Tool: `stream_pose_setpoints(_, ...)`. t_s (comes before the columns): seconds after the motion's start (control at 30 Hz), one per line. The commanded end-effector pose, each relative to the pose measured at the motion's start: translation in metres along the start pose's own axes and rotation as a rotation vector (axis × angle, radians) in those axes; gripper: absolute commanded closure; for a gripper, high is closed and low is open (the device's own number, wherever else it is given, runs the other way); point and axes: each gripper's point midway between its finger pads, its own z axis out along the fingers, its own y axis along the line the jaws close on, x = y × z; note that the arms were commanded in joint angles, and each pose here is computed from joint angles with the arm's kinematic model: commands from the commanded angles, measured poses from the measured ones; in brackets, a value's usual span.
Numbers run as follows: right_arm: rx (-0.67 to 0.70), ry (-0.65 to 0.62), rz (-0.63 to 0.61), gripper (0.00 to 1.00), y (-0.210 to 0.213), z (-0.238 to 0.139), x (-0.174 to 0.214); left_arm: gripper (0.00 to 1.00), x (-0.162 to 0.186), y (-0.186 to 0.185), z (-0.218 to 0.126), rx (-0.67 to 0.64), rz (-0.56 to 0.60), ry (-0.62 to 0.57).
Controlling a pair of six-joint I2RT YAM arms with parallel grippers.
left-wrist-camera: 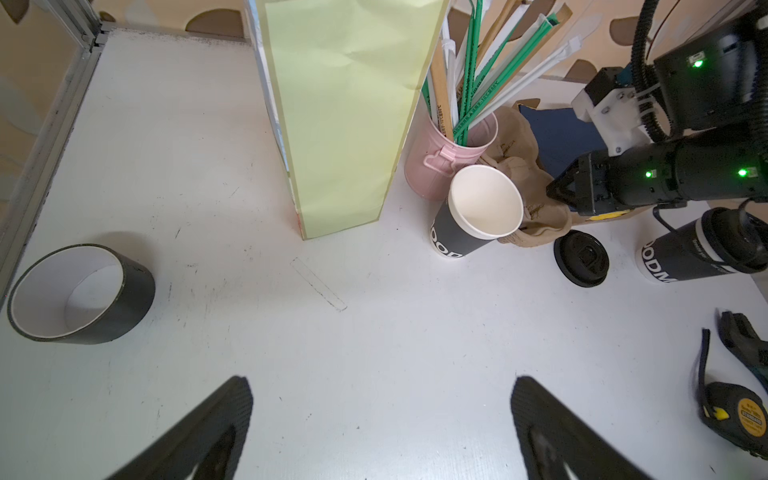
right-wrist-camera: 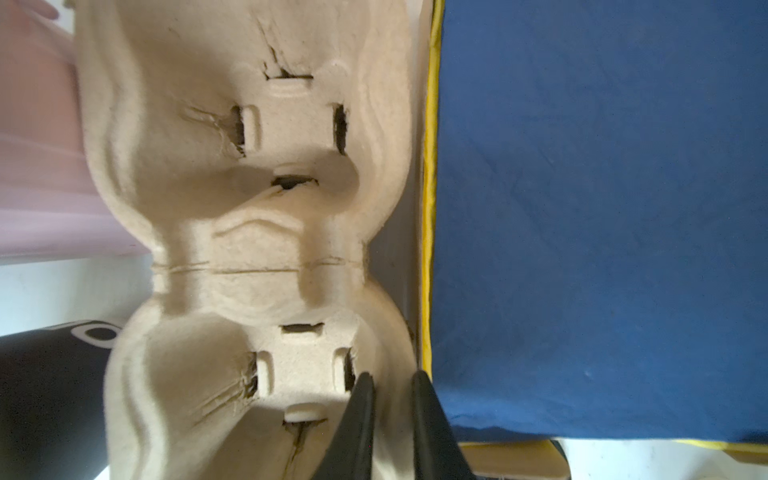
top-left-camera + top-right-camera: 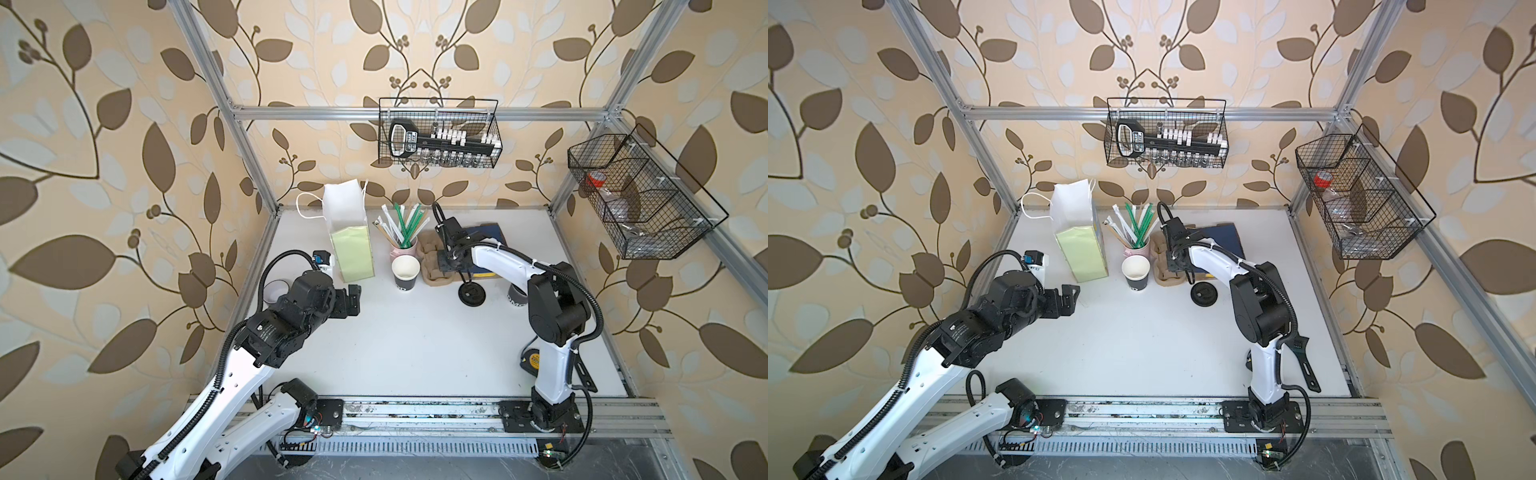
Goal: Pack the takeout coffee
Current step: 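Lift the beige cup carrier off the stack with right gripper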
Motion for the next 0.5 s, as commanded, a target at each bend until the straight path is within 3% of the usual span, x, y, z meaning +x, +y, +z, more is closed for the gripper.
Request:
stream_pose_setpoints(0.0,0.006,-0.068,0.016,0.84,-0.001,-0.024,-0.019,0.01,-0.008,0.0,-0.002,0.005,-0.004,-0.037)
stream_pose_setpoints(0.1,-0.004,-0.075,0.016,0.95,0.0,-0.027,-0.021,0.01,-0.008,0.0,-0.001,0.004,-0.003,-0.035)
stream_pose_setpoints(0.47,-0.017,-0.092,0.031,0.91,0.0,-0.036,-0.025,0.01,-0.007,0.0,-0.001,0.006,-0.002,-0.029)
